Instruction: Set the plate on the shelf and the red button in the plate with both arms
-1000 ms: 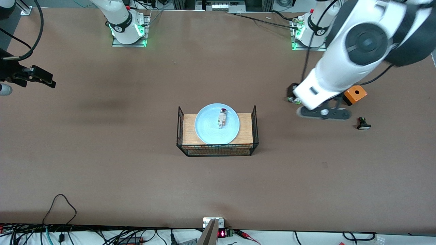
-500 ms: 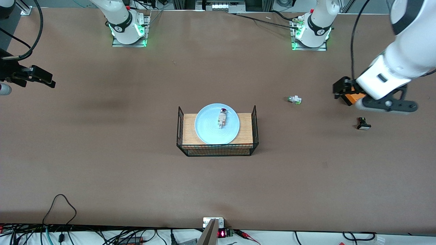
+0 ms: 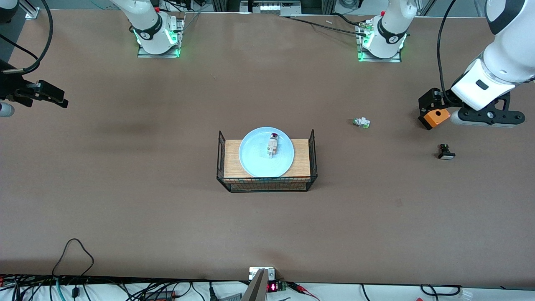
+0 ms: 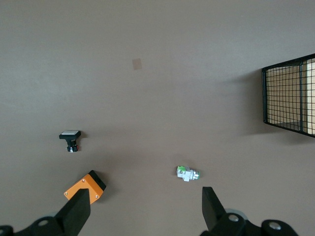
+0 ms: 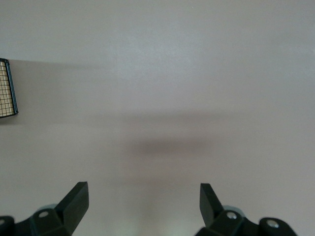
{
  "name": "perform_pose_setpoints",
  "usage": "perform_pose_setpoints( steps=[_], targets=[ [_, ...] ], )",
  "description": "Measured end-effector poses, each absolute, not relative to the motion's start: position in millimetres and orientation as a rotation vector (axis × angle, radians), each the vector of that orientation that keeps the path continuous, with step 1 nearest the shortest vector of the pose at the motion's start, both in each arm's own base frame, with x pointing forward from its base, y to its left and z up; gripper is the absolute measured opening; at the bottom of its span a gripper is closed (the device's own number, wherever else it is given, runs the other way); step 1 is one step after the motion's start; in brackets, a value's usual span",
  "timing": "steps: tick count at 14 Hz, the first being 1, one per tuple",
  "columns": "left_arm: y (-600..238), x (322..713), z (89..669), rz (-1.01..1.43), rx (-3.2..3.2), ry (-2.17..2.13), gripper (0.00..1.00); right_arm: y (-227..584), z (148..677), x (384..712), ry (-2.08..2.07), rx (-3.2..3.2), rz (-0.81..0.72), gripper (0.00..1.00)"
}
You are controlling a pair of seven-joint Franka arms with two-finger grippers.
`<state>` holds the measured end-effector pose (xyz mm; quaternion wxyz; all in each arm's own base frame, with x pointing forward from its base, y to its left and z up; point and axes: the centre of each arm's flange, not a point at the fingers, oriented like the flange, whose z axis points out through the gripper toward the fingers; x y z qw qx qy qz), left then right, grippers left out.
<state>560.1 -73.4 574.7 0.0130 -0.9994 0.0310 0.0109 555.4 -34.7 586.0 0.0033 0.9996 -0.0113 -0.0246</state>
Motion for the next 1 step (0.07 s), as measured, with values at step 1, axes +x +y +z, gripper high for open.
perform_pose_setpoints(
  steps=[1],
  targets=[
    [-73.2, 559.9, 573.6, 0.038, -3.114, 0.096, 1.0, -34.7, 586.0, 555.4, -0.035, 3.134, -0.077, 1.0]
  ],
)
